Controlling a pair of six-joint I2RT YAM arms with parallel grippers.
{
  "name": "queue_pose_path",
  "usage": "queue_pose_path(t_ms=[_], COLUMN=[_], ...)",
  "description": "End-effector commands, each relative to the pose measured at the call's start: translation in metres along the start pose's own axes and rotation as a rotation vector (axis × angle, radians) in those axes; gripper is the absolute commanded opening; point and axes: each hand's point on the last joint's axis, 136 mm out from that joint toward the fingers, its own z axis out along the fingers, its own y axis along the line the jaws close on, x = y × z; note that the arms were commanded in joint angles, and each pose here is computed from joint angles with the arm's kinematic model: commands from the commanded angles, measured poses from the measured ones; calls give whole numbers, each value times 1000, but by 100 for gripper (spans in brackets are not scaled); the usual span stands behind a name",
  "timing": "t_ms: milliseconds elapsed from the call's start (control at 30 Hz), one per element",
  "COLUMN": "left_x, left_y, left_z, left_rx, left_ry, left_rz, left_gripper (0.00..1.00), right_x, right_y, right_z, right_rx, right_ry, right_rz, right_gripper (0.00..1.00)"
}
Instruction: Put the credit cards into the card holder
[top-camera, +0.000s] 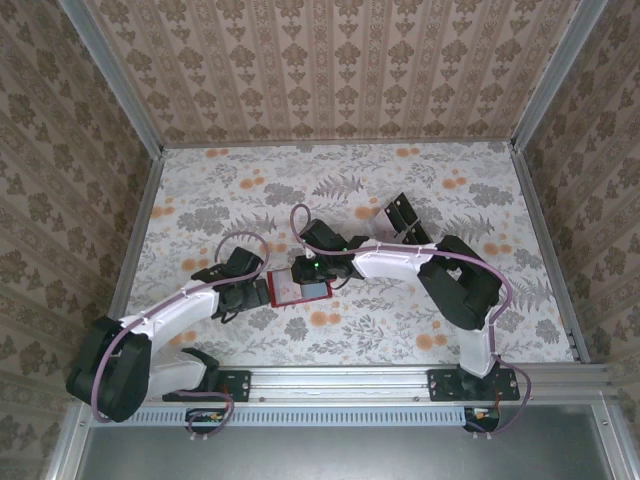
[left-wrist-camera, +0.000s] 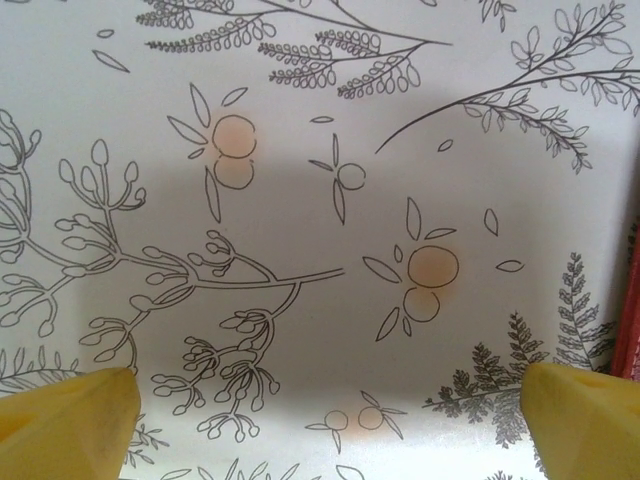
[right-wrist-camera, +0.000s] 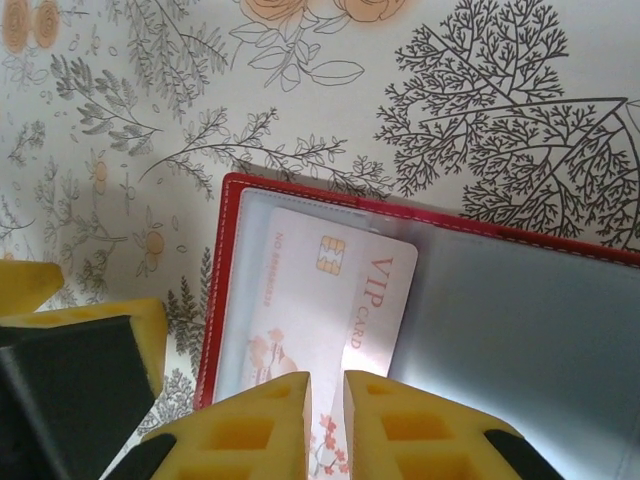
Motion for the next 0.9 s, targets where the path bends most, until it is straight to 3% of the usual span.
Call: queue_pose_path(t_ms=[0,300,867], left_x=[-13,-13,-6], left_y=[-4,-5,-8], left_z=[-3,1,12], left_rx=[-1,-10,-15], left_ry=[-28,-17,19], left_rz=[13,21,33], left_gripper=[100,100,100], right_x=[4,13,13], right_y=[-5,-15,6], right_z=[9,22,33], right_rx=[27,50,-32], right_ry=[29,59,79], right_rz=[-13,2,30], right_gripper=[17,15,15])
